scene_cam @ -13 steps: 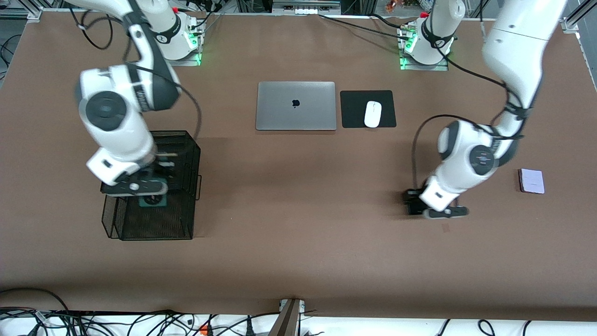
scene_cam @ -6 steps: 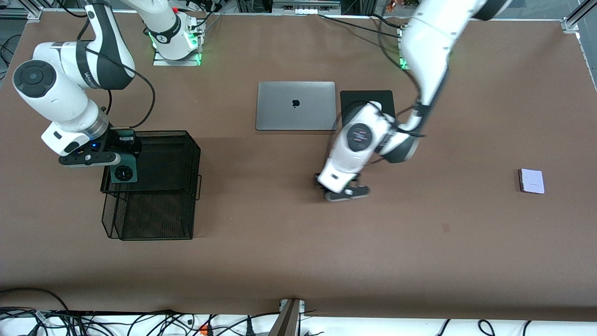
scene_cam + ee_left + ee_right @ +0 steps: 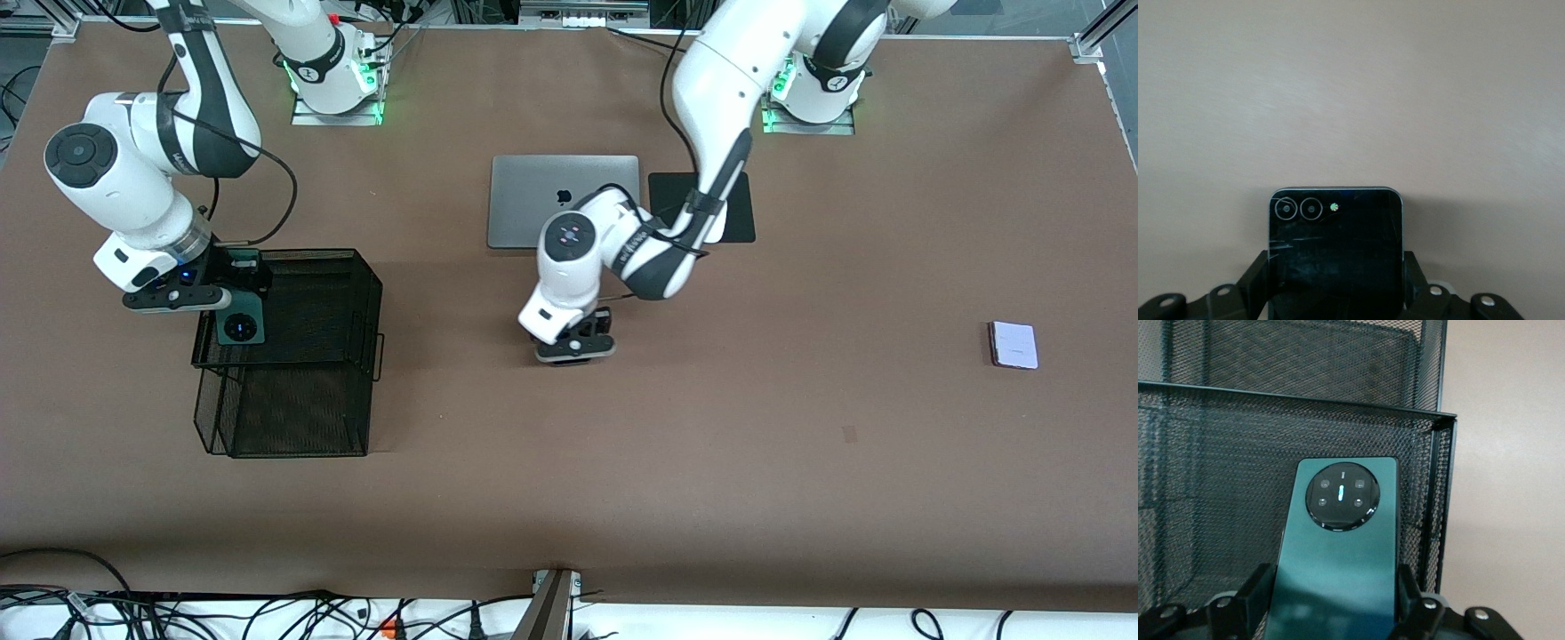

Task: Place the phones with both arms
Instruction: 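Release the green phone in the basket while the left gripper lowers the flip phone, then grasp the flip phone while the left gripper grasps the white phone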

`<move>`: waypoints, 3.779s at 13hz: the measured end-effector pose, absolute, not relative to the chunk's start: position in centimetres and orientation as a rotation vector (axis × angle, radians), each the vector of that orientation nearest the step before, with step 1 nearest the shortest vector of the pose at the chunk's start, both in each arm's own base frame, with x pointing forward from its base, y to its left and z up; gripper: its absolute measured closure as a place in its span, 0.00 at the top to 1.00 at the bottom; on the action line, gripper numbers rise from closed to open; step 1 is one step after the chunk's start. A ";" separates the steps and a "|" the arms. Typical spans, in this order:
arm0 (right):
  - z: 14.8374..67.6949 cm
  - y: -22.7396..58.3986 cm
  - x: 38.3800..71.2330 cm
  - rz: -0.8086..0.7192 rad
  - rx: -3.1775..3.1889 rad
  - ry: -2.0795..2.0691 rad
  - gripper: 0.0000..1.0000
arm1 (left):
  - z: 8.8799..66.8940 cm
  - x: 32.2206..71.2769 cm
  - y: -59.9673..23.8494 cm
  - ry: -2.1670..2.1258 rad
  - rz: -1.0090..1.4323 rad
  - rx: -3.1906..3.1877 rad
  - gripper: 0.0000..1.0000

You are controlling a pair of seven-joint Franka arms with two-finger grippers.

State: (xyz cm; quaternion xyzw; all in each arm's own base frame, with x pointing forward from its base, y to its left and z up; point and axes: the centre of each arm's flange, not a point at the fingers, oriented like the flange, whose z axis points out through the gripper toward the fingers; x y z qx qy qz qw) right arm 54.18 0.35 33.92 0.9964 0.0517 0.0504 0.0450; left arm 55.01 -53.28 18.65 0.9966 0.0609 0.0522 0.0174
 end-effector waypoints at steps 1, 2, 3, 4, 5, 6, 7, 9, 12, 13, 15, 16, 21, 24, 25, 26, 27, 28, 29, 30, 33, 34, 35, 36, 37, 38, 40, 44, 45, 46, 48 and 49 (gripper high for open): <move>33.2 0.2 54.3 0.165 3.047 0.148 0.79 | 18.7 54.2 -54.6 0.154 0.195 3.103 0.81; 32.4 0.1 54.5 0.166 3.055 0.132 0.79 | 18.8 53.4 -55.8 0.126 0.220 3.110 0.81; 31.8 0.1 54.6 0.169 3.065 0.112 0.79 | 18.7 52.7 -56.6 0.105 0.233 3.115 0.81; 31.3 0.1 54.8 0.181 3.071 0.099 0.79 | 18.4 52.1 -57.2 0.094 0.239 3.120 0.81; 31.0 0.1 55.0 0.200 3.072 0.093 0.79 | 17.9 51.8 -57.5 0.090 0.241 3.125 0.81; 30.7 0.1 55.1 0.213 3.070 0.091 0.78 | 17.4 51.7 -57.6 0.092 0.247 3.131 0.81; 30.5 0.1 55.2 0.215 3.069 0.091 0.81 | 17.1 51.7 -57.7 0.100 0.251 3.134 0.81; 30.3 0.1 55.2 0.221 3.075 0.077 0.92 | 17.1 51.8 -57.7 0.125 0.259 3.130 0.81; 31.3 0.1 55.9 0.255 3.075 0.073 0.99 | 18.4 52.9 -57.6 0.148 0.304 3.116 1.00; 31.9 0.2 56.3 0.261 3.074 0.073 0.99 | 19.2 53.5 -57.4 0.157 0.323 3.111 1.00; 34.0 0.5 57.5 0.204 3.088 0.058 0.99 | 21.9 55.0 -56.3 0.204 0.336 3.119 1.00; 35.7 1.1 58.3 0.168 3.111 0.023 0.99 | 23.9 56.2 -55.1 0.249 0.333 3.120 1.00; 41.7 15.8 60.2 0.144 3.172 -0.144 0.99 | 26.6 60.0 -43.2 0.482 0.202 3.203 1.00; 37.9 29.8 59.2 0.128 3.156 -0.164 0.99 | 28.1 62.8 -31.7 0.466 0.114 3.235 1.00; 35.9 34.0 59.0 0.130 3.146 -0.122 0.99 | 28.8 63.6 -27.3 0.423 0.097 3.238 1.00; 33.6 37.6 58.9 0.129 3.135 -0.072 0.99 | 29.4 64.1 -22.7 0.370 0.080 3.241 1.00; 30.9 40.7 58.7 0.124 3.132 -0.021 0.99 | 30.0 64.3 -17.8 0.314 0.059 3.243 1.00; 28.3 43.0 58.6 0.124 3.136 0.022 0.99 | 30.5 64.1 -13.2 0.254 0.034 3.245 1.00; 25.8 44.6 58.4 0.137 3.146 0.057 0.99 | 30.9 63.9 -8.7 0.190 0.014 3.245 1.00; 23.5 45.6 58.4 0.161 3.157 0.093 0.99 | 31.4 63.6 -4.1 0.124 -0.003 3.244 1.00; 19.3 46.1 58.2 0.170 3.150 0.219 0.99 | 31.9 62.5 8.2 0.023 -0.011 3.238 1.00; 19.0 46.1 58.2 0.166 3.145 0.241 0.99 | 31.6 62.0 11.1 -0.010 0.005 3.239 1.00; 19.0 46.1 58.2 0.166 3.146 0.253 0.99 | 31.0 61.3 13.7 -0.052 0.025 3.241 1.00; 19.1 46.2 58.1 0.163 3.152 0.257 0.99 | 30.3 60.4 16.1 -0.087 0.047 3.245 1.00; 19.1 46.5 57.9 0.153 3.163 0.256 0.99 | 29.4 59.4 18.3 -0.112 0.066 3.249 1.00; 19.0 46.8 57.6 0.142 3.172 0.255 0.99 | 28.4 58.3 20.2 -0.141 0.080 3.254 1.00; 18.9 47.0 57.4 0.127 3.176 0.256 0.99 | 26.2 56.4 23.4 -0.204 0.094 3.245 1.00; 17.5 46.5 56.9 0.087 3.157 0.279 0.99 | 21.5 53.2 28.8 -0.240 0.196 3.089 1.00; 17.3 46.5 56.8 0.082 3.156 0.280 0.99 | 20.3 52.6 29.9 -0.241 0.203 3.084 1.00; 17.3 46.5 56.8 0.080 3.156 0.282 0.99 | 19.3 52.2 30.6 -0.241 0.199 3.082 1.00; 17.2 46.7 56.6 0.078 3.158 0.287 0.99 | 18.2 52.3 31.4 -0.248 0.199 3.085 1.00; 17.2 46.9 56.4 0.076 3.157 0.292 0.99 | 18.3 52.6 31.8 -0.259 0.210 3.089 1.00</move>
